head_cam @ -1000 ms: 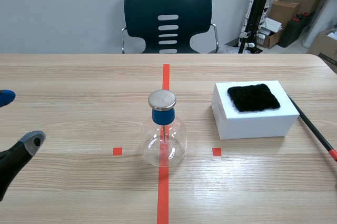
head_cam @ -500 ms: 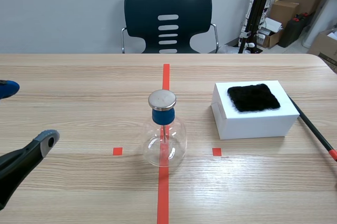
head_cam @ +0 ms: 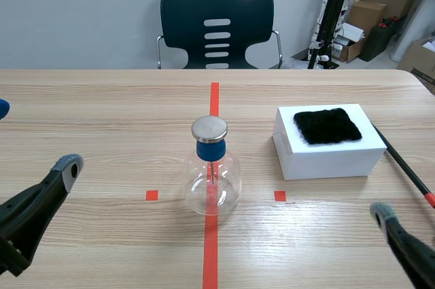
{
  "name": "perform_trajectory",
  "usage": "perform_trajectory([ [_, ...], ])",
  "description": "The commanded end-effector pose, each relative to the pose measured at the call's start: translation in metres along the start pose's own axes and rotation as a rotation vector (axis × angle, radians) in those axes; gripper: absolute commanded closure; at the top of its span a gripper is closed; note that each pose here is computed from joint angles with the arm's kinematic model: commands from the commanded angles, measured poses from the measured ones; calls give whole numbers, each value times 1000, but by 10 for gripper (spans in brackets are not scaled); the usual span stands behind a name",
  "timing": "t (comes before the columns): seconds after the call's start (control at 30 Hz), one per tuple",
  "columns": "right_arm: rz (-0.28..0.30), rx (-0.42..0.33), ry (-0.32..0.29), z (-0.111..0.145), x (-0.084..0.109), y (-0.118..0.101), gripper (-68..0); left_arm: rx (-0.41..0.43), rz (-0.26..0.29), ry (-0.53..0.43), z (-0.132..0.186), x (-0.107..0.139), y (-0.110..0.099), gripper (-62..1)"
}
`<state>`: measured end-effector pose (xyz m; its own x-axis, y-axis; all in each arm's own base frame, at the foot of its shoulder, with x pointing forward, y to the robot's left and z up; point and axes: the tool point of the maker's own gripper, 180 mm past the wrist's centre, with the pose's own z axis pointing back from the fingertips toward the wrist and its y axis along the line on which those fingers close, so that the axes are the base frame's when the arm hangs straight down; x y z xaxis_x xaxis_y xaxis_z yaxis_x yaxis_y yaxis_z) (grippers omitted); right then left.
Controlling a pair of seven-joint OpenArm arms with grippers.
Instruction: Do the electroscope experiment. return to the home posture
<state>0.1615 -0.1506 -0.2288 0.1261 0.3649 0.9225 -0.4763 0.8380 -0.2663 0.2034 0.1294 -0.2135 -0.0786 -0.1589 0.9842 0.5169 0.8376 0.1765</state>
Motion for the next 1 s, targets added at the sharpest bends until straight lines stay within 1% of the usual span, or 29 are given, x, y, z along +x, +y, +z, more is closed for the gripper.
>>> perform_trajectory([
  [0.0,-16,19,-41,3,2,3,-679,-4,-18,-35,-2,10,-2,-623],
  [0.03,-21,40,-50,5,1,8,-679,-4,-22,-33,-2,9,-3,-623],
  [0.1,-23,82,-44,7,-4,17,-679,0,-20,-34,-2,9,-3,-623],
  [0.23,-35,73,-21,10,-11,20,-679,-2,-21,-31,-2,8,-3,-623],
  [0.4,-47,66,-10,13,-13,23,-679,-2,-21,-32,-2,9,-3,-623],
  [0.5,-32,78,7,13,-17,27,-679,-2,-21,-32,-2,9,-3,-623],
  [0.57,-26,109,18,14,-19,34,-679,-2,-21,-33,-2,9,-3,-623],
  [0.63,-33,116,15,14,-18,37,-679,-2,-21,-33,-2,9,-3,-623],
  [0.8,-51,128,-21,12,-12,43,-679,-2,-21,-33,-2,9,-3,-623],
  [0.97,-66,141,-31,10,-10,48,-679,-2,-21,-33,-2,9,-3,-623],
])
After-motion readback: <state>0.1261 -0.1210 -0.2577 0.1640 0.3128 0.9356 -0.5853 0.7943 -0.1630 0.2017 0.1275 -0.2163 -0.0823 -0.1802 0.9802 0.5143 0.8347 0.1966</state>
